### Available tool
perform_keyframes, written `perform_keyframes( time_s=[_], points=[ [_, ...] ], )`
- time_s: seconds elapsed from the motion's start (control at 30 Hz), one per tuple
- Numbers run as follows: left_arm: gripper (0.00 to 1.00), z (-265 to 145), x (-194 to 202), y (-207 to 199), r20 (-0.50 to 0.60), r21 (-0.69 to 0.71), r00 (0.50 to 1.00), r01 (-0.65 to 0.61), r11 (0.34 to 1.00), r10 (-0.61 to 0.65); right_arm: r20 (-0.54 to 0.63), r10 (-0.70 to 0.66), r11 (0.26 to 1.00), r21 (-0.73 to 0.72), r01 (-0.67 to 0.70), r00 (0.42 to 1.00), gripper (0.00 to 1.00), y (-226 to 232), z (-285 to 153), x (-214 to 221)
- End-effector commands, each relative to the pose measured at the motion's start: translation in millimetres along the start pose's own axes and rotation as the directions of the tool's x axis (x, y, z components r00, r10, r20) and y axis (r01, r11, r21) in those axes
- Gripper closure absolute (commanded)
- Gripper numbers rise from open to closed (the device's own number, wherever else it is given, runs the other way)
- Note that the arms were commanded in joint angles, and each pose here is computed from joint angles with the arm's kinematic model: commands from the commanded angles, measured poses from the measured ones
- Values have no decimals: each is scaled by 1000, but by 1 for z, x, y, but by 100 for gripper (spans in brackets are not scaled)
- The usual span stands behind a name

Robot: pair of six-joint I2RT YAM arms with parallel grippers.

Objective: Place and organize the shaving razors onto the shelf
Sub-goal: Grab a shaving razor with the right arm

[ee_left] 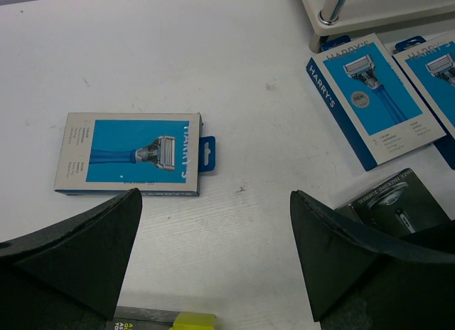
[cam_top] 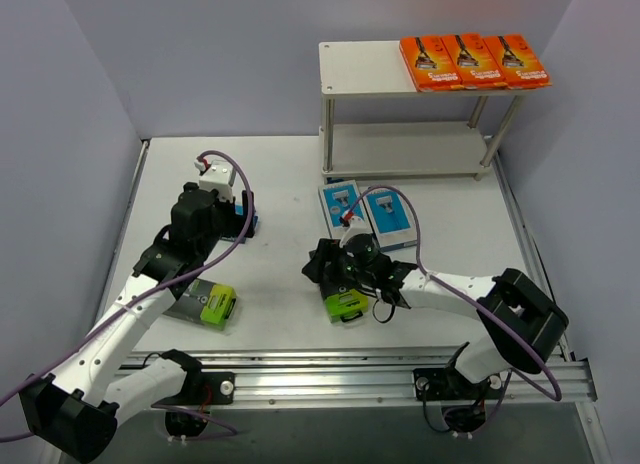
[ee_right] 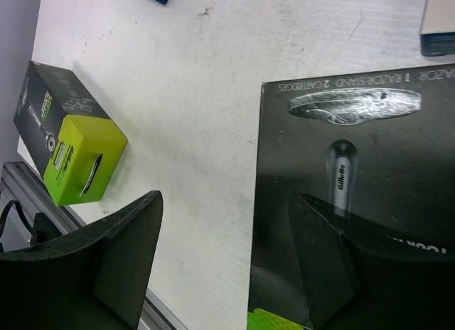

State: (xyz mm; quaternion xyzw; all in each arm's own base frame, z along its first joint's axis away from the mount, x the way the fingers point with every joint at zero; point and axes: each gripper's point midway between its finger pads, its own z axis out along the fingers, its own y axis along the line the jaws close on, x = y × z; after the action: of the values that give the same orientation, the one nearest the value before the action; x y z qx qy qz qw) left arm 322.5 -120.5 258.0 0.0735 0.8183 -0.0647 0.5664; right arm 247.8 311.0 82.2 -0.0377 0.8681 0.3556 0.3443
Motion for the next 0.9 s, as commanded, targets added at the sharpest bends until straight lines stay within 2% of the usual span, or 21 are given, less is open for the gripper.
perform_keyframes(
  time_s=[0.0,0.13,0.23,0.4,0.53,0.67,0.87],
  points=[
    [6,-8,-27,-2,64,19,998,24,1000,-25,-9,-16,1000,25,17,1000,33,5,8,-4],
    [6,-6,-25,-4,58,29,998,25,999,-26,15,-49,998,44,48,999,32,10,-1,-19],
    [6,-5,-25,-5,55,35,998,27,999,-29,51,-55,993,110,50,997,30,-6,-15,-29],
    [6,-3,-24,-11,46,62,998,33,998,-35,119,-11,951,307,-27,993,23,-66,-41,-38],
    [6,-2,-22,-12,37,67,999,36,997,-39,142,20,950,305,-63,990,22,-79,-55,-30],
    [6,-4,-24,-11,41,68,998,38,997,-41,100,25,953,298,-54,995,22,-87,-53,-12],
    [6,-4,-23,-11,43,68,998,38,997,-41,50,30,977,210,-40,998,27,-72,-37,9]
  ],
)
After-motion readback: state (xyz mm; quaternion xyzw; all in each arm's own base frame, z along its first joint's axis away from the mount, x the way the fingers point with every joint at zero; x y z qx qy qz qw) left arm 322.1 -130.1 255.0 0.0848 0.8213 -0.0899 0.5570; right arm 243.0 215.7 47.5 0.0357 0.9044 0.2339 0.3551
